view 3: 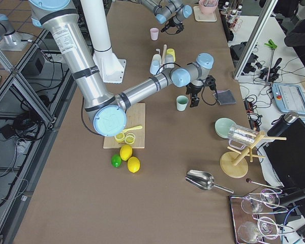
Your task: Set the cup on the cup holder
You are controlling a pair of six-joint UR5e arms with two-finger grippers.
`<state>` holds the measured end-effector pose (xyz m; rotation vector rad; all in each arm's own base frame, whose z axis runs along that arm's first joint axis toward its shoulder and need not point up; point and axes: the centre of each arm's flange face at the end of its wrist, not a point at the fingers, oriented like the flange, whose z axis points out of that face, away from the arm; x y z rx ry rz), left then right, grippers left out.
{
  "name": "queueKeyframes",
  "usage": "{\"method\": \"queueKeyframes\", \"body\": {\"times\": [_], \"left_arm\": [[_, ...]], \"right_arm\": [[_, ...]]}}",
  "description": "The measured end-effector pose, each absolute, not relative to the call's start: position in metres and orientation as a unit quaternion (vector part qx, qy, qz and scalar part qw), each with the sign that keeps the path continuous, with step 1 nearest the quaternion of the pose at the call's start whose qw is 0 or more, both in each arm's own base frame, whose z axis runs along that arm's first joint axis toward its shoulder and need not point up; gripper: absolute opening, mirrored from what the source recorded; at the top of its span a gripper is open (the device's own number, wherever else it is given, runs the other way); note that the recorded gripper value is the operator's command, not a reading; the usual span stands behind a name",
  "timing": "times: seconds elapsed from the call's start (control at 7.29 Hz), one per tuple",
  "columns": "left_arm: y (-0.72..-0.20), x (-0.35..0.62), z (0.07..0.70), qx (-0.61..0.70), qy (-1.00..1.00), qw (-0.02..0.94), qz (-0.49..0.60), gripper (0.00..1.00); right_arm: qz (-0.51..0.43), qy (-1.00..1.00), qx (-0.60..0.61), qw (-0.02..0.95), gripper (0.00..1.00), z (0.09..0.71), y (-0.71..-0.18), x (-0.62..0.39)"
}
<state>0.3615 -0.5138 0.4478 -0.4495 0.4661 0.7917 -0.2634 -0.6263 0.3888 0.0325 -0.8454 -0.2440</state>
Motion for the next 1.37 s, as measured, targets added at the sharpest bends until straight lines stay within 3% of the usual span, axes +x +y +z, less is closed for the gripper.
{"method": "queueKeyframes", "body": {"times": [0.55,1.37], "left_arm": [[-0.496,0.383,0.451,-0.252,0.205,0.851,0.412,0.98],[-0.506,0.406,0.48,-0.303,0.233,0.824,0.419,0.98]], "right_arm": [[-0.145,-0.374,-0.034,0.915,1.0,0.387,-0.729,-0.336],[-0.18,-0.338,-0.177,0.907,1.0,0.399,-0.724,-0.398]]}}
